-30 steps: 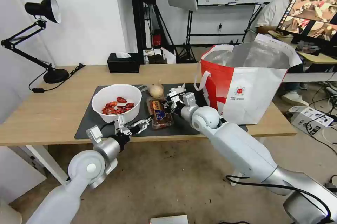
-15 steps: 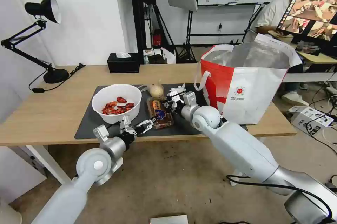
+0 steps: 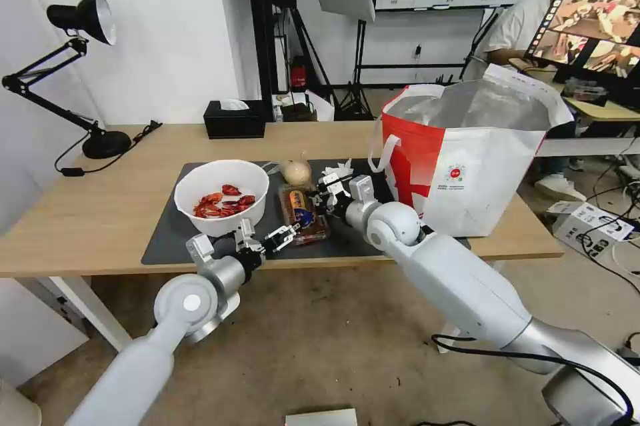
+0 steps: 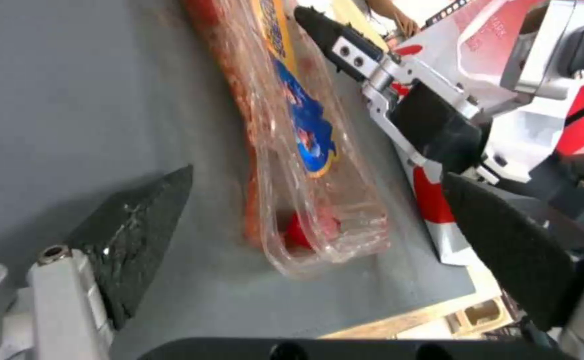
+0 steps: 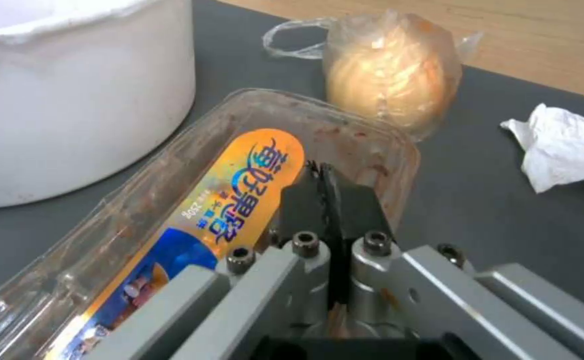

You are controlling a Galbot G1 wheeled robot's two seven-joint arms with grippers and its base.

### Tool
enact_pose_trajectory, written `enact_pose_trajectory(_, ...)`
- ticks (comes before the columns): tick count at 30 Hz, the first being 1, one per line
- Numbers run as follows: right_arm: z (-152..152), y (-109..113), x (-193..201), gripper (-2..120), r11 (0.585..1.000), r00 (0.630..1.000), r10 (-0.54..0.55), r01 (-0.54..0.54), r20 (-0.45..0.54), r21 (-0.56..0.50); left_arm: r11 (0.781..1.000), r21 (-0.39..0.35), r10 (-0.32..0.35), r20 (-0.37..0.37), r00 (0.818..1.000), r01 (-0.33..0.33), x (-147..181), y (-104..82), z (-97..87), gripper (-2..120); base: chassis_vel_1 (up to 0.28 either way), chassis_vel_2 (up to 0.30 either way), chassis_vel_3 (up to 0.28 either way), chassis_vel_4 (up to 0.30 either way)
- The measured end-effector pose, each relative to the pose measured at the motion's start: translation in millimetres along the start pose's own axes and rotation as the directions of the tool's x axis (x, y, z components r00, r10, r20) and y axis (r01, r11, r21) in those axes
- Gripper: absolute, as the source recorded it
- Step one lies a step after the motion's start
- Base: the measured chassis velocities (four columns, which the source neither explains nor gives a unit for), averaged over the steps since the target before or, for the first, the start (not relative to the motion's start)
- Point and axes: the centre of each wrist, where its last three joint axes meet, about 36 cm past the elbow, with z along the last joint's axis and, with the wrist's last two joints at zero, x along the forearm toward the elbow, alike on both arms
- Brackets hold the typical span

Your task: Pick up the trash from the table and place it into the takeout bag.

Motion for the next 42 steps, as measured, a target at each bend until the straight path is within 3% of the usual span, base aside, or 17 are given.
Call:
enact_pose_trajectory(13, -1, -2, 2, 0, 1.000, 1.000, 0.011, -0.011, 0.000, 0.001, 1.000, 0.022, 0.009, -0.015, 1.000, -0.009, -13, -0.9, -0.2, 96, 0.000, 0.000, 0.000, 0.000)
enact_pose_trajectory(21, -1, 0, 1, 0, 1.000, 1.000, 0.010, -0.010, 0.004, -0.004, 1.000, 0.025, -0.007, -0.012, 1.000, 0.007, -14, 1.9, -0.1, 64, 0.000, 0.000, 0.000, 0.000)
enact_pose_trajectory(29, -2, -2, 3, 0, 1.000, 1.000, 0.015, -0.015, 0.005, -0.005, 1.000, 0.026, -0.012, -0.008, 1.000, 0.013, -15, 1.6, 1.3, 39, 0.000, 0.000, 0.000, 0.000)
enact_pose_trajectory(37, 2, -2, 7, 0, 1.000, 1.000, 0.016, -0.016, 0.004, -0.016, 1.000, 0.026, -0.013, -0.005, 1.000, 0.013, -16, 1.1, 2.9, 4, 0.000, 0.000, 0.000, 0.000)
enact_pose_trajectory(42, 2, -2, 7, 0, 1.000, 1.000, 0.015, -0.015, 0.004, -0.017, 1.000, 0.027, -0.015, -0.004, 1.000, 0.015, -16, 1.6, 3.1, 0, 0.000, 0.000, 0.000, 0.000)
